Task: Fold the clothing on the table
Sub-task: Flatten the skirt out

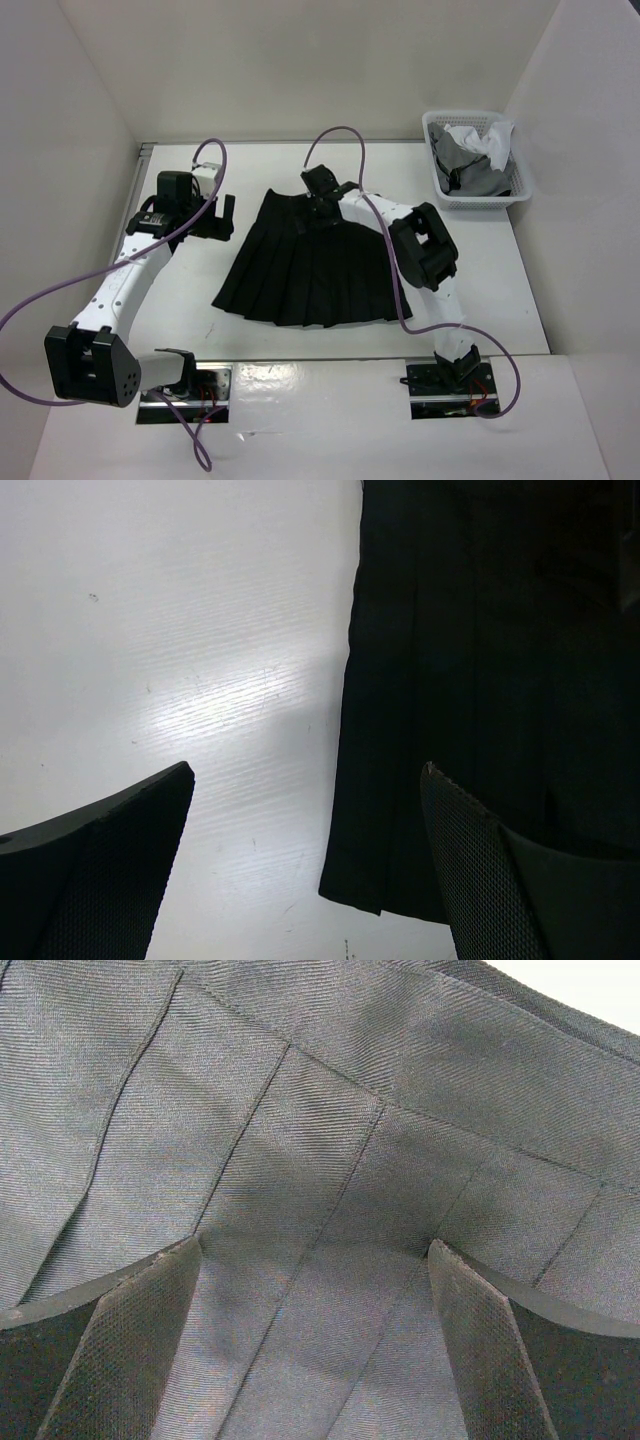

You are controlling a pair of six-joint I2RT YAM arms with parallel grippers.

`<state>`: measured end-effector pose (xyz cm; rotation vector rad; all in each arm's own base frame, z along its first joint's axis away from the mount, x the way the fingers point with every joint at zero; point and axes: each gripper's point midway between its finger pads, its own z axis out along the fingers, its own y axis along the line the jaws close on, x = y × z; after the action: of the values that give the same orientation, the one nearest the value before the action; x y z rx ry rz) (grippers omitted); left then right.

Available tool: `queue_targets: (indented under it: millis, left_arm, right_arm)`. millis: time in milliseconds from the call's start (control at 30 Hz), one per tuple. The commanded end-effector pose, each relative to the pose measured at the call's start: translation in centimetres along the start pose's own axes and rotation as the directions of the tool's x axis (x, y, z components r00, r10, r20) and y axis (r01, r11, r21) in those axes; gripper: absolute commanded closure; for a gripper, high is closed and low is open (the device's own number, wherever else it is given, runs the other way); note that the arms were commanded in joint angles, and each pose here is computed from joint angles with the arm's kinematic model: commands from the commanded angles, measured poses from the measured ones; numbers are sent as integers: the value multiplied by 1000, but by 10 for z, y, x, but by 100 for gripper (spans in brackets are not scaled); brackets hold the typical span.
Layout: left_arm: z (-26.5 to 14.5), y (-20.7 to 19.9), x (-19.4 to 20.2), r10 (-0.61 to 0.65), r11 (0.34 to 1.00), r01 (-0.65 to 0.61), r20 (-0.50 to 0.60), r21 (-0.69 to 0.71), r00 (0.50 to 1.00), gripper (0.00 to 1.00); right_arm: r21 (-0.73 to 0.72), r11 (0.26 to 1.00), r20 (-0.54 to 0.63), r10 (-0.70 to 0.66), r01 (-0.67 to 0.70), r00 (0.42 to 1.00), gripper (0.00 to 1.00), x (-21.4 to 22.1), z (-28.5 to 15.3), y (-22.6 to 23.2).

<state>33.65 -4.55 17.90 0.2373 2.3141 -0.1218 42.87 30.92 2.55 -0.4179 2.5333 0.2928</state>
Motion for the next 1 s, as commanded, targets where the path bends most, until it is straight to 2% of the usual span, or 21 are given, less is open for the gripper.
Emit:
queue_targets:
  millis: [0,133,233,300,433,700,833,933,967]
  left_arm:
    - [-3,1,-4,-16,1000,16,27,-7,999,0]
    - [-5,1,-6,-15,1000,15,37,-7,999,0]
    - [-5,1,-6,-15,1000,15,37,-7,999,0]
    - [-5,1,-6,-15,1000,15,37,-7,999,0]
    - [-5,1,-6,-15,1000,15,37,-7,999,0]
    - [-5,1,-6,-15,1000,15,37,-7,999,0]
    - [-5,1,-6,-15,1000,15,37,-7,999,0]
    - [-10,-7,-13,-4,999,2,61,36,998,0]
    - [-9,-9,-15,7,999,-10,61,51,998,0]
  right_arm:
    - [40,999,-112,-10,14,994,1,39,3,-16]
    - [63,993,-138,-86,95,987,1,57,5,-6]
    - [80,984,-198,-139,157,970,1,87,11,1]
    - [108,977,-182,-160,181,970,1,84,4,4]
    - [73,976,-183,-190,206,965,1,90,-6,16]
    - [16,958,-244,-274,286,930,1,113,-16,24]
    - [-10,950,-173,-310,313,935,1,95,-36,38]
    - [-114,943,8,-314,312,950,1,47,-85,67]
    - [-140,935,91,-316,326,944,1,26,-116,74]
